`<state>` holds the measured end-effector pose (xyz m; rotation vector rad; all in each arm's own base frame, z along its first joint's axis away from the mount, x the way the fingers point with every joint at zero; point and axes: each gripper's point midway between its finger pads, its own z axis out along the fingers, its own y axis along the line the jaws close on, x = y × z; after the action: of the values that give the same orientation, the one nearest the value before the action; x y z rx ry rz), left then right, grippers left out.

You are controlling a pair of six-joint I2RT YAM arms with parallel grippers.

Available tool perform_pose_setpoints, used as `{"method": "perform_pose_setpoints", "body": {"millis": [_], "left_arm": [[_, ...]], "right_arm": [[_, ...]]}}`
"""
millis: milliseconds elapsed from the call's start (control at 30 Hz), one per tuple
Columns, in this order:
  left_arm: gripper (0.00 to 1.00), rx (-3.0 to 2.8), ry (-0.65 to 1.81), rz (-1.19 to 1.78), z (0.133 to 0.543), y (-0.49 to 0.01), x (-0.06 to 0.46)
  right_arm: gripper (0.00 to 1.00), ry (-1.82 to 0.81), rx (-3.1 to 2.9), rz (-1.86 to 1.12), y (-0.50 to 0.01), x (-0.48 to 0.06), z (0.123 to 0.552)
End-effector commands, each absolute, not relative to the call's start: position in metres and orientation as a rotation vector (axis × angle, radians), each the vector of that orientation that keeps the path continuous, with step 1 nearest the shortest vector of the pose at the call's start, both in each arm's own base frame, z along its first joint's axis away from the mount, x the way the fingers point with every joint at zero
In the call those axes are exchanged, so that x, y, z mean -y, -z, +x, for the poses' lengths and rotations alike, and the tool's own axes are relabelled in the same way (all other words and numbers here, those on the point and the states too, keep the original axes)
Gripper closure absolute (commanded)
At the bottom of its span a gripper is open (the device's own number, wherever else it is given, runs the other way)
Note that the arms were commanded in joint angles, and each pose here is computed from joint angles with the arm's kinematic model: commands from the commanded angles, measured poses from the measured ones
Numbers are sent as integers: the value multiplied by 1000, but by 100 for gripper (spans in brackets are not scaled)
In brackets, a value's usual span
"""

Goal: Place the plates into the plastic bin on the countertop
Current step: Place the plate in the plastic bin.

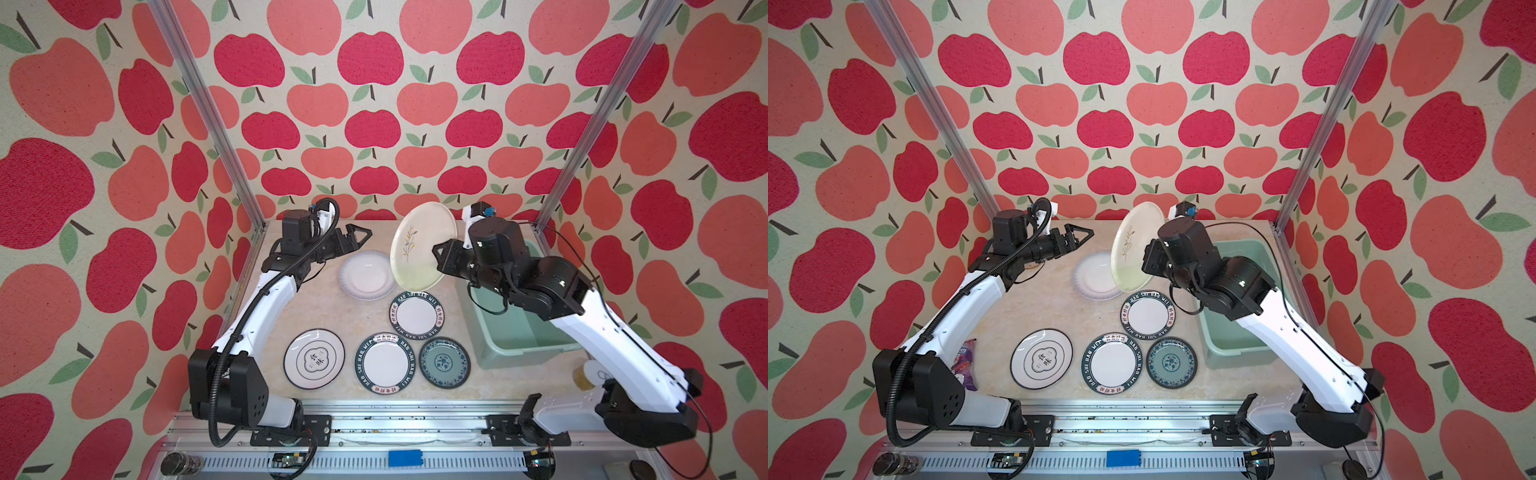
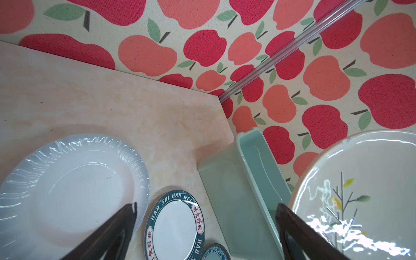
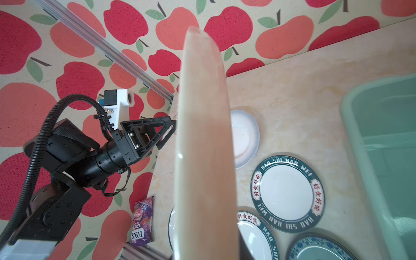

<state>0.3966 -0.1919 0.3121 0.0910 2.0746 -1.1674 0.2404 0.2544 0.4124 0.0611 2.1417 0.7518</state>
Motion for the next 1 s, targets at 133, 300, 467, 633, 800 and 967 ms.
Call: {"method": "perform_pose_setpoints", "body": {"millis": [133, 300, 467, 633, 800, 967], "left_arm": [[1, -2146, 1221, 159, 372, -313, 233], [1, -2179, 1237, 215, 356, -308, 251], [1, -2216, 1251, 246, 350, -299, 265], [1, -2245, 1251, 298, 343, -296, 278], [1, -2253, 1244, 321, 339, -297, 284], [1, -2267, 1232, 328, 337, -293, 284]], "right_arm": [[100, -578, -1998, 345, -427, -138, 214], [100, -518, -1934, 531, -417, -75, 194], [100, -483, -1869, 641, -405, -42, 184], [100, -430, -1860, 639, -400, -51, 200], [100, -453, -1926, 709, -378, -60, 229], [100, -441, -1950, 731, -363, -59, 252]]}}
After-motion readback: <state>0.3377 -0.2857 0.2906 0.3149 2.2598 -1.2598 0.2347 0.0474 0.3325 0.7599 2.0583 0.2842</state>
